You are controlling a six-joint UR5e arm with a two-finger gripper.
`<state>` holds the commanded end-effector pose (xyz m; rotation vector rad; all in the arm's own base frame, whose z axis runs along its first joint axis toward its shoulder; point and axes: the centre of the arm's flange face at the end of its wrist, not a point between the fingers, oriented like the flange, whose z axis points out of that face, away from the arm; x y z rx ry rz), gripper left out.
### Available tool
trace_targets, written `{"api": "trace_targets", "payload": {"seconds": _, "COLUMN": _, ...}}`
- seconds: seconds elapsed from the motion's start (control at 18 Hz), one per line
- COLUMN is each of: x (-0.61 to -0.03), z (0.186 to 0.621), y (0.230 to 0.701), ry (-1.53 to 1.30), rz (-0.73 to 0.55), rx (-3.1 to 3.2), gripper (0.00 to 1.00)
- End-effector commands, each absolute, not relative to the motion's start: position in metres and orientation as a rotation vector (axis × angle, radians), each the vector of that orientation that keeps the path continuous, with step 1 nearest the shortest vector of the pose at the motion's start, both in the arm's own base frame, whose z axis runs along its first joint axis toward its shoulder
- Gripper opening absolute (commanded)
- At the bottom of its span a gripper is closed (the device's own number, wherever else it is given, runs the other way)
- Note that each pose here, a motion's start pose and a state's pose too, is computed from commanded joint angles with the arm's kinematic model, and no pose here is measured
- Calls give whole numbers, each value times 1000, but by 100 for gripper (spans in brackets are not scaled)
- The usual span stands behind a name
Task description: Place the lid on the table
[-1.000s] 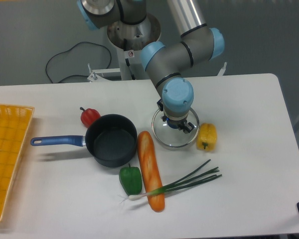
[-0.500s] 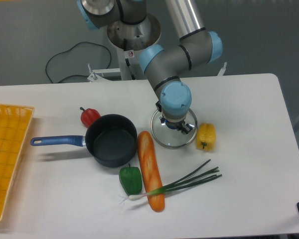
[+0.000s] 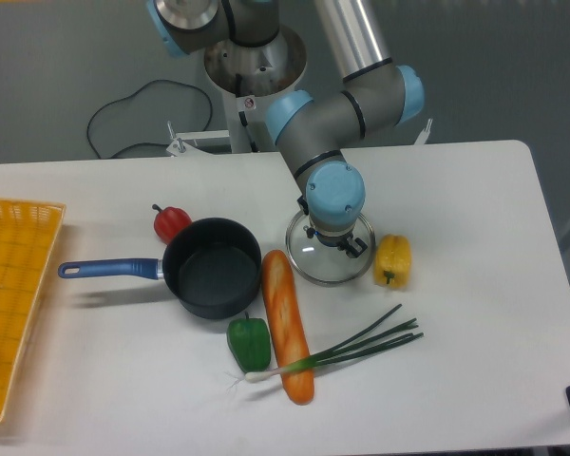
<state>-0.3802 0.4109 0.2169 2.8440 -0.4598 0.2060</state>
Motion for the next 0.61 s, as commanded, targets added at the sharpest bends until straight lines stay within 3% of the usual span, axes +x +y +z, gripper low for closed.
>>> {"api": "trace_targets", "payload": {"seconds": 0.22, "x": -379, "z": 215, "y": 411, "ry": -462, "rz": 210, "rx": 2842, "gripper": 57}}
{"api": "trace_targets", "payload": {"seconds": 0.39, "x": -379, "z": 215, "y": 412, "ry": -466, "rz": 211, "rx": 2840, "gripper": 68}}
{"api": "trace_targets", "payload": {"seconds": 0.61, "x": -376, "z": 212, "y": 414, "ry": -473, "rz": 216, "rx": 2836, "gripper": 72}}
